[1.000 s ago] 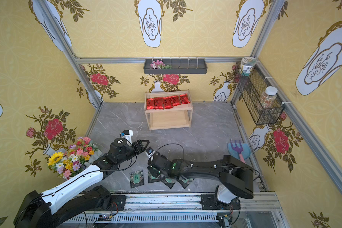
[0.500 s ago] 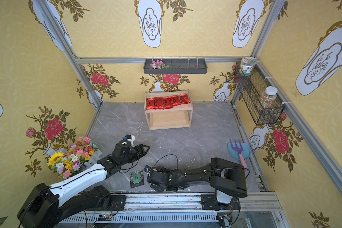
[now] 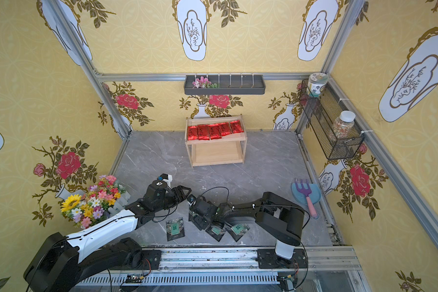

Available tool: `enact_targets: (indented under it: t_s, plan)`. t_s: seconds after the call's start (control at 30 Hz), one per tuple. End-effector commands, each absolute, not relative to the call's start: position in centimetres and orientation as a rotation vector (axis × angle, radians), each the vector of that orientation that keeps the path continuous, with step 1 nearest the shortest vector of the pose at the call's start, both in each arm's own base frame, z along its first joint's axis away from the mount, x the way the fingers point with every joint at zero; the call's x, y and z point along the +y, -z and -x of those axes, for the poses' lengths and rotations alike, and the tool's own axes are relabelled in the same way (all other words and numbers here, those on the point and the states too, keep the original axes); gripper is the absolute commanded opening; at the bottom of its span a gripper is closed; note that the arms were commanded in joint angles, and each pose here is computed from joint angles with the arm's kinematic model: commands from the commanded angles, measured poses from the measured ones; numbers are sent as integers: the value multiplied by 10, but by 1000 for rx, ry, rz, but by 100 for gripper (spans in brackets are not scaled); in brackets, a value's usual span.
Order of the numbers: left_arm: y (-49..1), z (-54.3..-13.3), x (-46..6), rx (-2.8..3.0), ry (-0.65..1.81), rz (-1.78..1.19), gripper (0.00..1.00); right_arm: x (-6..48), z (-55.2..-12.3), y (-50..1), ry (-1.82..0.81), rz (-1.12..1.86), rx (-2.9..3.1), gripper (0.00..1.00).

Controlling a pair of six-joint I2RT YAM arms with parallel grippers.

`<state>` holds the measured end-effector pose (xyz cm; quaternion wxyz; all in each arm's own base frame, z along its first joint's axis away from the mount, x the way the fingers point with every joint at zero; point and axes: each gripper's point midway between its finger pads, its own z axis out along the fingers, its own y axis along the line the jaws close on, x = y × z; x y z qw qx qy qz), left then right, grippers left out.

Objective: Place the tea bags on the shelf by color
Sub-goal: Move the tea bag to the center of the board, then pick up the tea bag from the center of the board.

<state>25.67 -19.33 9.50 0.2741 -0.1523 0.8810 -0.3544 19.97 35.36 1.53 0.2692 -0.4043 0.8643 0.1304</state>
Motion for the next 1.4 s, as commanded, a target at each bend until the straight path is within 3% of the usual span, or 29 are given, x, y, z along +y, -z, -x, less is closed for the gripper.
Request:
enact_targets:
  t_s: [0.0,0.17,0.5,0.77,1.37]
  plan:
    - [-96,-254,-197,2367,984,374,68,350,-212,-10,-369,1101,2346,75]
    - [-90,-243,-218,2377,1170,319,61,369,-214,-42,-630,984,2343,71]
    - [-87,-265,-255,2424,1241,163,50,336,-249,-55,-1237,230,2440,50]
    - [-65,-262,-249,2477,1182,177,49,328,-256,-41,-1315,105,2468,42]
    - [-22,-247,-231,2562,1088,259,49,341,-258,-29,-1459,22,2507,38]
